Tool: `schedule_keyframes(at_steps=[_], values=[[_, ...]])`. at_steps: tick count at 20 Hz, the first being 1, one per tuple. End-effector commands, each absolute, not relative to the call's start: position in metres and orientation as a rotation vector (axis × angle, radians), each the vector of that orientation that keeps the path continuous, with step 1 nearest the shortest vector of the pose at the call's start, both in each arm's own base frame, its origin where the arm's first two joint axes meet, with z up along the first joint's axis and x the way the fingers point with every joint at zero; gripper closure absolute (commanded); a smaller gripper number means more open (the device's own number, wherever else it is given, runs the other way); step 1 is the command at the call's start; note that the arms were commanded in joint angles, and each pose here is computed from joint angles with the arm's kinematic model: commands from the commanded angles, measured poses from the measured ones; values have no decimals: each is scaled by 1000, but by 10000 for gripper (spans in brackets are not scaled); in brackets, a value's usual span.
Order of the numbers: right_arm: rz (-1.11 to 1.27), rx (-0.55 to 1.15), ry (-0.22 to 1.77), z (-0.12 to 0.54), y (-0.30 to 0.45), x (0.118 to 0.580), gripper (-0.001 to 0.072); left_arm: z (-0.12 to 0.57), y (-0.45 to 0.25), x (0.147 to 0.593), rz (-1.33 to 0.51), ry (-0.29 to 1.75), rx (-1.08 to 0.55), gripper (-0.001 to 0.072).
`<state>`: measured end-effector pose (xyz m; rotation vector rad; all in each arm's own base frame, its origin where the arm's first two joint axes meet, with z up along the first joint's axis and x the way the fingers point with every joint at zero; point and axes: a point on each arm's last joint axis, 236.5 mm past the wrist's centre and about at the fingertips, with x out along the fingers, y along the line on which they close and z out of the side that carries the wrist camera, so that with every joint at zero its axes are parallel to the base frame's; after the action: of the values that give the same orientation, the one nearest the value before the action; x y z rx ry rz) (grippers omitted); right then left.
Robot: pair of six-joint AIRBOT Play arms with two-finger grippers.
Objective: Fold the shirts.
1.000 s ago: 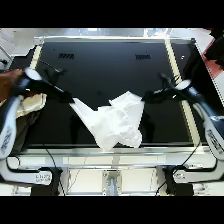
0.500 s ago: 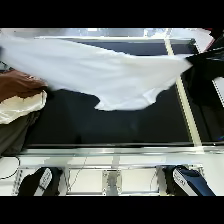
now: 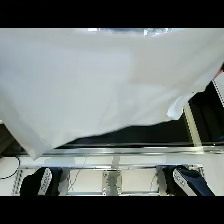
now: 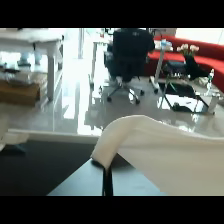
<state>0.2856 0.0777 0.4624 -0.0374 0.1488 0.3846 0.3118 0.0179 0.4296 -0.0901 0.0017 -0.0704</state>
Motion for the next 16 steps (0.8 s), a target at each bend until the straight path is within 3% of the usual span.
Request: schedule_keyframes(at_steps=[1,6,9,10,11,12,13,16], values=[[343,18,362,390,53,385,701,339,30,393,-134,271,-190,697],[377,216,623,218,60,545,700,160,-9,529,-216,562,-295,697],[350,272,705,114,77,604,699,72,-29,582,-170,601,-304,693],[342,278,718,89,83,615,685,51,-33,592,-150,600,-304,651],[333,284,722,71,88,624,541,40,-33,599,-133,593,-301,345],[325,287,714,62,91,630,326,35,-32,604,-118,581,-301,0],[318,289,699,64,90,633,231,40,-29,605,-115,570,-296,-11],[313,276,673,120,65,624,232,111,13,596,-62,444,-305,-5]])
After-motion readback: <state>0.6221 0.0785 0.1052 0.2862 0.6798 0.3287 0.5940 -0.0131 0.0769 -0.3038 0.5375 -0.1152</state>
